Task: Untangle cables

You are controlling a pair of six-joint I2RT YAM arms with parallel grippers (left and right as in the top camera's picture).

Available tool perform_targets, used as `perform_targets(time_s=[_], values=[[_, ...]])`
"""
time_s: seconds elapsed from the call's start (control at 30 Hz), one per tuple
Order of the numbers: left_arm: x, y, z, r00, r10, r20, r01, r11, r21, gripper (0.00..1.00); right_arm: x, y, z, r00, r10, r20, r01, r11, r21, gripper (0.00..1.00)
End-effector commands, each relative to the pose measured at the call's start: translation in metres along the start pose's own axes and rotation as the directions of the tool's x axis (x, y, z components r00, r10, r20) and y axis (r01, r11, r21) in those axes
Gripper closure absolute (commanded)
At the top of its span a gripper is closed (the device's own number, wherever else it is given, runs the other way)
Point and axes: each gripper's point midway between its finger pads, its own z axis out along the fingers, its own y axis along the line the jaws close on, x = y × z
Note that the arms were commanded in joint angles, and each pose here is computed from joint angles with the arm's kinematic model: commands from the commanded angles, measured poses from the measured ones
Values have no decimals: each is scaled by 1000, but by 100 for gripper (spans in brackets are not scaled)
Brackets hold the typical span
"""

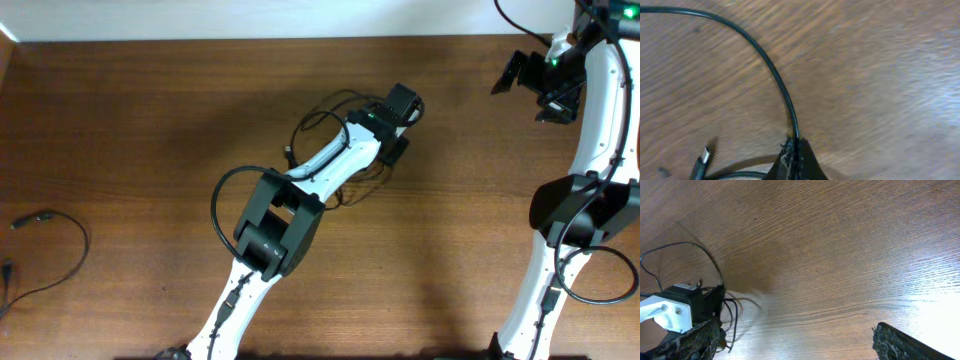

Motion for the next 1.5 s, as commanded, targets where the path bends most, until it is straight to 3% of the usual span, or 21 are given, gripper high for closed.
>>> perform_targets(time_s=[0.0,0.07,0.23,0.3,0.37,0.43,0.53,0.7,0.9,1.0,1.13,1.3,1.33,1.4,1.47], values=[[-32,46,-38,998,-38,58,45,989,-139,100,1,7,-25,998,-28,57,29,1000,-8,1],[-73,95,-128,979,-104,176,132,978,-160,100,2,9,-24,998,-34,55,35,999,-8,1],[-73,193,-296,909,-221,353,306,929,-207,100,11,35,-17,992,-116,39,117,993,-13,1],[-67,202,-357,867,-234,440,335,927,-167,100,25,67,-12,980,-196,16,197,978,-75,1],[-65,198,-378,852,-232,469,333,932,-144,100,44,105,-9,958,-285,-7,279,942,-187,1],[-61,197,-384,853,-232,467,333,932,-146,100,77,162,-7,923,-384,-31,352,872,-340,1],[-58,199,-384,856,-235,460,335,930,-148,100,112,219,-6,890,-455,-38,390,800,-455,1],[-59,198,-383,840,-279,465,367,924,-110,100,117,313,-23,956,-290,-37,194,727,-658,1],[-61,192,-382,841,-281,463,354,932,-77,100,156,379,-18,928,-336,-160,84,607,-790,1],[-61,192,-382,841,-281,463,354,932,-78,100,177,386,-12,908,-376,-183,96,613,-785,9],[-56,198,-381,843,-290,454,366,927,-86,100,191,365,31,881,-384,-276,71,684,-726,21],[-56,199,-381,842,-291,454,367,926,-87,100,184,361,60,892,-375,-254,95,702,-706,49],[-55,202,-381,841,-294,454,373,923,-92,100,180,355,67,896,-388,-213,146,714,-685,51],[-50,217,-395,821,-309,479,401,910,-100,100,165,315,86,913,-351,-208,188,814,-549,51],[-48,228,-439,766,-303,567,429,898,-100,100,149,277,96,927,-312,-207,205,885,-418,51]])
